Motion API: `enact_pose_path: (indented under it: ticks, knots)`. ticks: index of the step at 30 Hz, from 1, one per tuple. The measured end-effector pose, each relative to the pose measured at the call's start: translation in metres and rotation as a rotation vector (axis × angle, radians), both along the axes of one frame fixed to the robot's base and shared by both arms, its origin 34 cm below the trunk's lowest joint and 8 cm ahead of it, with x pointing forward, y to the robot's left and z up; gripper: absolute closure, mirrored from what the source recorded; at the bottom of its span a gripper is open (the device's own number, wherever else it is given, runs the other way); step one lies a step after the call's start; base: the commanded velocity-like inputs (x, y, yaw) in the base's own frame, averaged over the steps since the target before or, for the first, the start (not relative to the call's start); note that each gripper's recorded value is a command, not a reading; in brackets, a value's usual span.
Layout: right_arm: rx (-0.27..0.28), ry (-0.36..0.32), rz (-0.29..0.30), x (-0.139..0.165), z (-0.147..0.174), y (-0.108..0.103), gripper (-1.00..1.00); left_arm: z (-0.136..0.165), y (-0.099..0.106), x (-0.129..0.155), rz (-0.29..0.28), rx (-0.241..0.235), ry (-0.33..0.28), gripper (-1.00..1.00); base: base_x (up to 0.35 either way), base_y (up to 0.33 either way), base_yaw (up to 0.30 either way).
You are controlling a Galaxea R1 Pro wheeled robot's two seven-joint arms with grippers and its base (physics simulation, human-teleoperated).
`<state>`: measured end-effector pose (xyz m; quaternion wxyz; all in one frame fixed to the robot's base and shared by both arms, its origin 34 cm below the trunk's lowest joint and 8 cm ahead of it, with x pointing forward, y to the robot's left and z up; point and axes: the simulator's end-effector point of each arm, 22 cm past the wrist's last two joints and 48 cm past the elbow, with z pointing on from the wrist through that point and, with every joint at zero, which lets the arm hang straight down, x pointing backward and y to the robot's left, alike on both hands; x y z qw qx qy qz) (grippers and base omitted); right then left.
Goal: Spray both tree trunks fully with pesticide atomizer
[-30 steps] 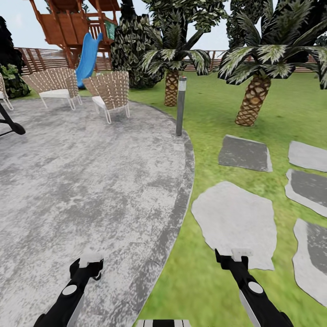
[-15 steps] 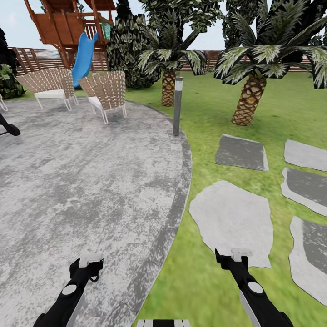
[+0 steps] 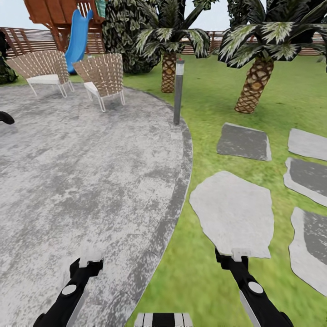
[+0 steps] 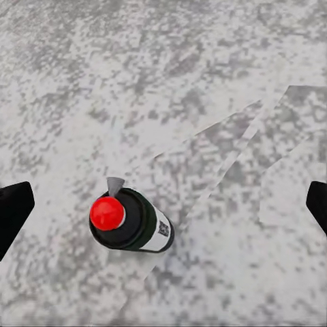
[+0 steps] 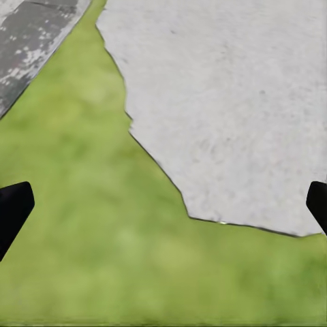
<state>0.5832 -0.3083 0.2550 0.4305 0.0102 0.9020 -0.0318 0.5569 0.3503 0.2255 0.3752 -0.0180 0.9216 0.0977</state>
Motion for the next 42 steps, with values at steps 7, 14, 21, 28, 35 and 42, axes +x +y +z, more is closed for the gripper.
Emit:
enact_pose_path:
  ticks: [7,14,21,28,35,42]
  knots:
    - [0.000,0.040,0.000,-0.010,-0.020,0.000,-1.00,-0.019,0.001,-0.011,0.000,0.001,0.040,-1.00,0.000,0.000,0.000]
    - [0.000,0.049,0.001,-0.013,-0.025,0.000,-1.00,-0.024,0.001,-0.014,0.000,0.003,0.049,-1.00,0.000,0.000,0.000]
    - [0.001,0.051,0.002,-0.013,-0.026,0.001,-1.00,-0.024,0.000,-0.014,-0.002,0.001,0.050,-1.00,0.000,0.069,-0.039]
    - [0.001,0.051,0.002,-0.013,-0.026,0.001,-1.00,-0.023,0.000,-0.014,-0.003,0.000,0.049,-1.00,0.000,0.279,-0.199]
    - [0.000,0.051,0.002,-0.013,-0.026,0.001,-1.00,-0.023,0.001,-0.014,-0.001,0.001,0.048,-1.00,0.000,0.164,-0.035]
    - [0.001,0.051,0.002,-0.014,-0.026,0.001,-1.00,-0.023,0.001,-0.012,-0.001,0.001,0.045,-1.00,0.000,0.038,-0.045]
